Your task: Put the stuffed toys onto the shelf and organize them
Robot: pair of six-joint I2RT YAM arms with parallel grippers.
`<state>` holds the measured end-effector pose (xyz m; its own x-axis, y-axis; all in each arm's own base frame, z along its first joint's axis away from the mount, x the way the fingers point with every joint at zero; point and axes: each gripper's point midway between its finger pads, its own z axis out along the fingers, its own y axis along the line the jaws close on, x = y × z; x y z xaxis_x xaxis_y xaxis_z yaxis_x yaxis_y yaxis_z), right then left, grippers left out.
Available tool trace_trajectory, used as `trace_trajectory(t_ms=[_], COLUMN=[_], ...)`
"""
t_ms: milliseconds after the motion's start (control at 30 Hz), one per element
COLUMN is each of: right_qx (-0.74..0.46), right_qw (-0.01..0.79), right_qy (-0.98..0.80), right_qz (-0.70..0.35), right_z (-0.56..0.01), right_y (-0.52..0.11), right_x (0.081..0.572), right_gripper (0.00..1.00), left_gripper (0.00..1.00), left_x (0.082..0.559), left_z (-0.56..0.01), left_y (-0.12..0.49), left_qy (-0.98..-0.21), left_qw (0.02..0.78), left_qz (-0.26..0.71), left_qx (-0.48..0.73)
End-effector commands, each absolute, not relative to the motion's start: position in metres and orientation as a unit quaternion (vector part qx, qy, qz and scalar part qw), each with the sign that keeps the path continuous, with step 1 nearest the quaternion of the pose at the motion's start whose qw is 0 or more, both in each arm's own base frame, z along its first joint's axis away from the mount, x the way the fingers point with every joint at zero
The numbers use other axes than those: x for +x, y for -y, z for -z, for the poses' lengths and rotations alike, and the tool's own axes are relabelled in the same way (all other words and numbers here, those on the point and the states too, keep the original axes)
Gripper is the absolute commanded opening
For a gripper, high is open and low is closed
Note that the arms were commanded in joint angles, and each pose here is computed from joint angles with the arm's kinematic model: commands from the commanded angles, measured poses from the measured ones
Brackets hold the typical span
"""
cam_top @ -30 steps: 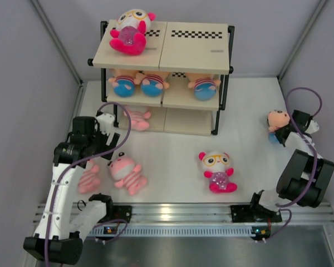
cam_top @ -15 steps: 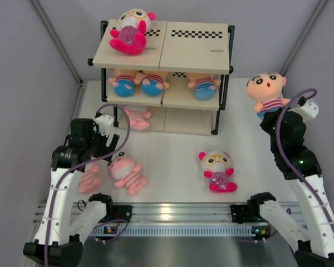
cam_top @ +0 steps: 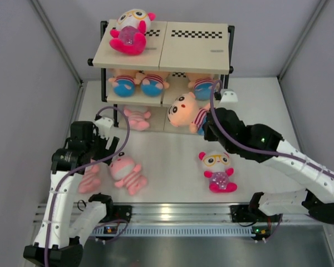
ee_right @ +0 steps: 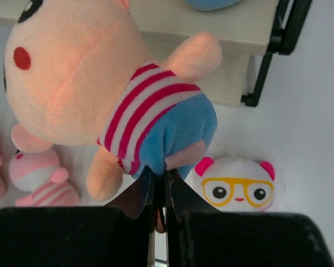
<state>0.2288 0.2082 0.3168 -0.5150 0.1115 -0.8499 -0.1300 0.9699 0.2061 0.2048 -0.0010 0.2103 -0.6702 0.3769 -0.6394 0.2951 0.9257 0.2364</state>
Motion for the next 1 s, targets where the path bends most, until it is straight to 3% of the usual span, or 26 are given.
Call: trace_trajectory(t_ms=[0, 67, 300, 700, 967], right_qx=[0.062, 0.101, 0.248, 0.379, 0.4], right_qw=[0.545, 0.565, 0.584, 0.573, 0.58], right_qy=[-0.809, -0.772, -0.691, -0.635, -0.623], right_qz=[-0.21, -0.273, -0.346, -0.354, -0.34], right_z=[-0.352, -0.369, -0.374, -0.364, -0.372], right_y=[-0.246, -0.267, -0.285, -0.304, -0.306], right_x=[0.245, 0.256, 0.287, 0.319, 0.337], right_gripper=[0.0, 0.0, 0.0, 0.0, 0.0], left_gripper=[0.95, 0.95, 0.95, 0.95, 0.95], left_x=[0.202, 0.203, 0.204, 0.202, 0.199], left_z=[-0.206, -0.208, -0.215, -0.219, -0.216], left_y=[0.004, 0.005, 0.008, 0.011, 0.013], left_qy=[-0.914, -0.913, -0.908, -0.902, -0.902], left_qw=[0.358, 0.361, 0.373, 0.382, 0.381], left_qz=[-0.048, -0.047, -0.04, -0.039, -0.036], left_qx=[0.184, 0.185, 0.188, 0.197, 0.199])
